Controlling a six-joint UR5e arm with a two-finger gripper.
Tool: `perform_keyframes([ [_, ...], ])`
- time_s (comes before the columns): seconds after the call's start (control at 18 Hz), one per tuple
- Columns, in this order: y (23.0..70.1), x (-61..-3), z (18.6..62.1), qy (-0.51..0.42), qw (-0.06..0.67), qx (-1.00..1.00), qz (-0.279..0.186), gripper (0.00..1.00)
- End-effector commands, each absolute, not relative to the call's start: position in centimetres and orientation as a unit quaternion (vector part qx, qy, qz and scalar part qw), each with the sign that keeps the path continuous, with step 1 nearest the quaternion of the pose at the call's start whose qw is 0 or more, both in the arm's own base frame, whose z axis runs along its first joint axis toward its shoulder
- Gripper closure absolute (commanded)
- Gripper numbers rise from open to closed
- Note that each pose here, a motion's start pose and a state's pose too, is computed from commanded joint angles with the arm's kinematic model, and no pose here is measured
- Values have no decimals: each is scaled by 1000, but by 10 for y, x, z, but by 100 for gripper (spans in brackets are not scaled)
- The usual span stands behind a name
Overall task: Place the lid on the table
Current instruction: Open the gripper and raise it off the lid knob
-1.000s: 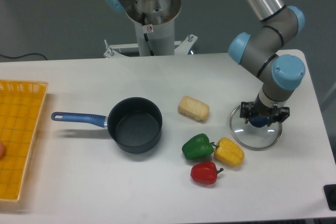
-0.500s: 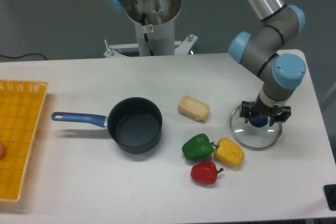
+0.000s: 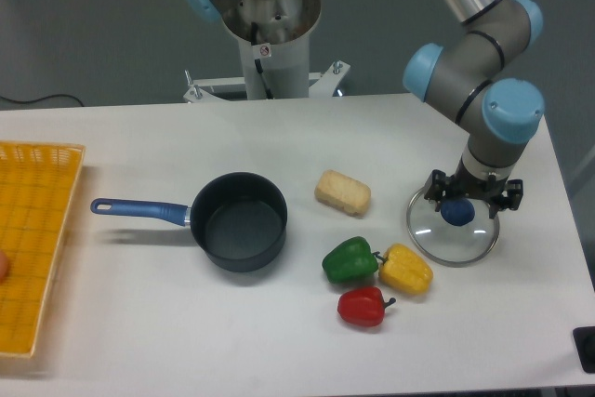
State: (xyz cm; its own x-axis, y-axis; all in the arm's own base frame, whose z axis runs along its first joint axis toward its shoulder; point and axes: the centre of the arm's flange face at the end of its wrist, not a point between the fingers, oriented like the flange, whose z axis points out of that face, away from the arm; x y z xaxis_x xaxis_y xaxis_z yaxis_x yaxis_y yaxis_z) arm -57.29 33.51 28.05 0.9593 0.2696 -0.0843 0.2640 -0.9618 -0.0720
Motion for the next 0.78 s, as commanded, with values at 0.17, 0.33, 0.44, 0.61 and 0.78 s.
perform_keyframes([
  [0.17, 338, -568, 292, -115, 31, -992, 50, 0],
  [0.33, 337, -558, 305, -6, 25, -998, 50, 0],
  [0.44, 349, -553, 315, 34, 25, -997, 59, 0],
  [0.61, 357, -549, 319, 47, 21, -997, 63, 0],
  [0.78, 363, -543, 317, 53, 18, -997, 55, 0],
])
